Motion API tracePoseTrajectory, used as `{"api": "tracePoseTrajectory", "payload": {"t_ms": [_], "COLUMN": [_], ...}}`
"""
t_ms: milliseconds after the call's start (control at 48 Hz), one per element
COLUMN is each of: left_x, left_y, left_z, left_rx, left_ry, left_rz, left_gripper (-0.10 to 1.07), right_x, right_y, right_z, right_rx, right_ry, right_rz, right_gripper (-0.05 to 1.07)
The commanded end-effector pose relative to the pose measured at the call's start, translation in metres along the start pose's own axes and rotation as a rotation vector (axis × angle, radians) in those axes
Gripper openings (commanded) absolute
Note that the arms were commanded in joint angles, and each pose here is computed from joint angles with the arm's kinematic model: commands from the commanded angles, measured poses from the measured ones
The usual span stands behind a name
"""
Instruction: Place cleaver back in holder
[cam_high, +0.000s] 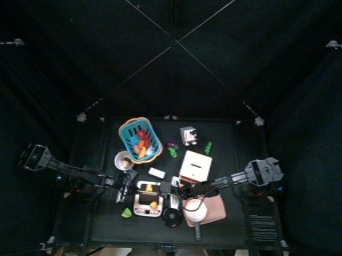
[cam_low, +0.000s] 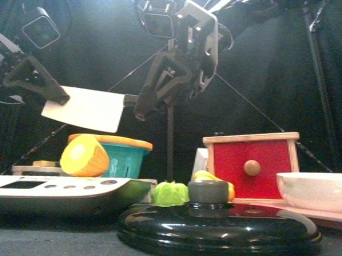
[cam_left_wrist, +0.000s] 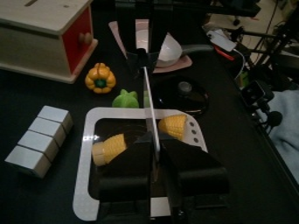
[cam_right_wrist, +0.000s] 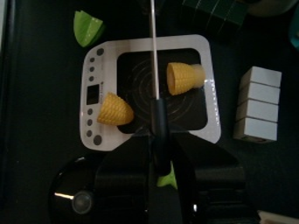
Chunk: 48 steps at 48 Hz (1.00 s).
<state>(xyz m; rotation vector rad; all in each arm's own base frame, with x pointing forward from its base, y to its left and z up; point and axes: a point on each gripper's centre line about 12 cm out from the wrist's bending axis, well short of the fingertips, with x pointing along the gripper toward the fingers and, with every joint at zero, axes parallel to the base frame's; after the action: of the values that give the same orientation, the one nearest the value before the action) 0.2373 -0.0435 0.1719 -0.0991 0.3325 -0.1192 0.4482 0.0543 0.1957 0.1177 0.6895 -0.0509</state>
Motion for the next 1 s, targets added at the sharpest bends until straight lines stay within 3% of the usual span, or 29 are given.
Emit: {"api": "tracePoseTrajectory", "payload": {"t_ms": [0,167,292,417,688,979], "left_x": [0.003,0.005,0.005,0.001,-0.010,-0.036], "left_y": [0.007,0.019,0.027,0.036,0.042,0.061], "left_z": [0.016,0.025,0.030,0.038,0.071,0.092], "left_rx": [-0.006,-0.015,-0.017,-0.001,0.030,0.110], "left_ry": [-0.057,-0.094,-0.111,-0.143,-0.264,-0.352], "left_rz": [0.029,0.075,0.107,0.137,0.158,0.239], "left_gripper": [0.64,0.90,1.03,1.03,1.03,1.03], "right_x": [-0.026,-0.035,-0.038,-0.043,-0.061,-0.097], "right_y": [0.001,0.001,-0.001,-0.005,-0.017,-0.053], "right_z": [0.035,0.039,0.037,0.036,0.044,0.057], "right_rx": [0.018,0.035,0.050,0.080,0.146,0.347], "right_ry": [-0.105,-0.120,-0.107,-0.082,-0.052,-0.017], "right_rz": [0.019,0.025,0.016,-0.009,-0.068,-0.148], "right_gripper": [0.50,0.50,0.50,0.50,0.50,0.50]}}
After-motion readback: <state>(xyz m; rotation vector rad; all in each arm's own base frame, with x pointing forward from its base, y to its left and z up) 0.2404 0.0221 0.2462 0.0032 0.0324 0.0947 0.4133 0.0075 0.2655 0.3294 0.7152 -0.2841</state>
